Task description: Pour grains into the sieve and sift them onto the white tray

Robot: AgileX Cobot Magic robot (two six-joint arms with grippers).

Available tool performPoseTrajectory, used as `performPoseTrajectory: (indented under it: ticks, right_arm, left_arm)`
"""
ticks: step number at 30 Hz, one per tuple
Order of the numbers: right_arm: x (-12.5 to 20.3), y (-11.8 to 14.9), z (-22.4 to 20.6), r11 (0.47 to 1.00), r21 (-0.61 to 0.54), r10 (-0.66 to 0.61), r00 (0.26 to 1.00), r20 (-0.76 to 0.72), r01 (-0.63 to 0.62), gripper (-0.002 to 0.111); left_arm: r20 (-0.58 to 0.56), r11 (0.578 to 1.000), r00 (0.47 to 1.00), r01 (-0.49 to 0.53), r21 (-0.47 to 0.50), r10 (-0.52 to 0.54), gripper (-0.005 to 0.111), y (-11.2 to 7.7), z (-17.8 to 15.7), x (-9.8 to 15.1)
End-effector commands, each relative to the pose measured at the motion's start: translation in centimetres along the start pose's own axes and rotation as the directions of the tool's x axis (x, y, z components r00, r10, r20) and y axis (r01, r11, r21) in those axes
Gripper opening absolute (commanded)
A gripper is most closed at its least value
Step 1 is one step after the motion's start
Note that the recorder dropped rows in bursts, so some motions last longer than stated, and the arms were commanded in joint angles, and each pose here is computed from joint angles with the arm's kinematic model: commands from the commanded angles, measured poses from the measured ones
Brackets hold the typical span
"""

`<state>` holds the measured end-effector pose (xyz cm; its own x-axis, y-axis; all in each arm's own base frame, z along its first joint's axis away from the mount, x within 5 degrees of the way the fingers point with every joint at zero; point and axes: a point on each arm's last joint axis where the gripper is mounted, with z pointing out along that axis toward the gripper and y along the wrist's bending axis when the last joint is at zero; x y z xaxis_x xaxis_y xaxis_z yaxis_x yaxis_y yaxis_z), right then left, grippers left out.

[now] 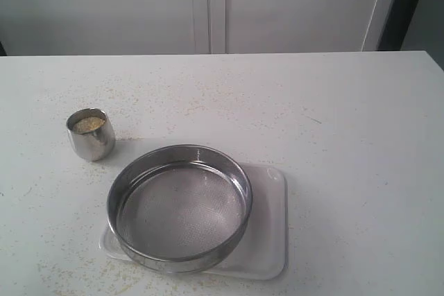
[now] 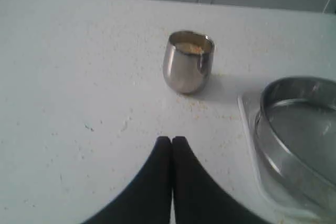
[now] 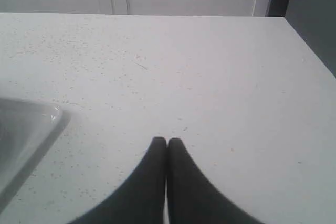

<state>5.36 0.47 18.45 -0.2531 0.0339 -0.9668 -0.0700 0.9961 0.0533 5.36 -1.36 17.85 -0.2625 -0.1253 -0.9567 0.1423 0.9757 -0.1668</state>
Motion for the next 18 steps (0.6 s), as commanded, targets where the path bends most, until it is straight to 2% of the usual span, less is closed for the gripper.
performPoseTrajectory:
  ticks: [1, 4, 8, 12, 15, 18]
  right_arm:
    - [0.2, 0.0, 0.0, 1.0, 0.0, -0.003, 1.0, 0.004, 0.003, 0.0]
    - [0.2, 0.0, 0.0, 1.0, 0.0, -0.003, 1.0, 0.004, 0.003, 0.0]
    - [0.2, 0.0, 0.0, 1.0, 0.0, -0.003, 1.0, 0.004, 0.003, 0.0]
    - [0.2, 0.0, 0.0, 1.0, 0.0, -0.003, 1.0, 0.004, 0.003, 0.0]
    - [0.2, 0.0, 0.0, 1.0, 0.0, -0.003, 1.0, 0.004, 0.003, 0.0]
    - [0.2, 0.0, 0.0, 1.0, 0.0, -0.003, 1.0, 0.004, 0.003, 0.0]
  left_arm:
    - [0.145, 0.998, 0.988, 0.058, -0.009, -0.056, 0.0, 0.2, -0.1, -1.2]
    - [0.322, 0.998, 0.946, 0.051, -0.039, -0.036, 0.0, 0.5, -0.5, -2.8]
    - [0.577, 0.991, 0.812, 0.133, -0.033, -0.09, 0.0, 1.0, -1.6, -5.0]
    - [0.681, 0.989, 0.728, 0.146, -0.034, -0.084, 0.0, 1.2, -2.4, -5.9]
    - [0.689, 0.99, 0.725, 0.113, -0.079, -0.028, 0.0, 1.3, -2.3, -6.2]
    - [0.647, 0.991, 0.762, 0.115, -0.072, -0.042, 0.0, 1.1, -2.0, -6.7]
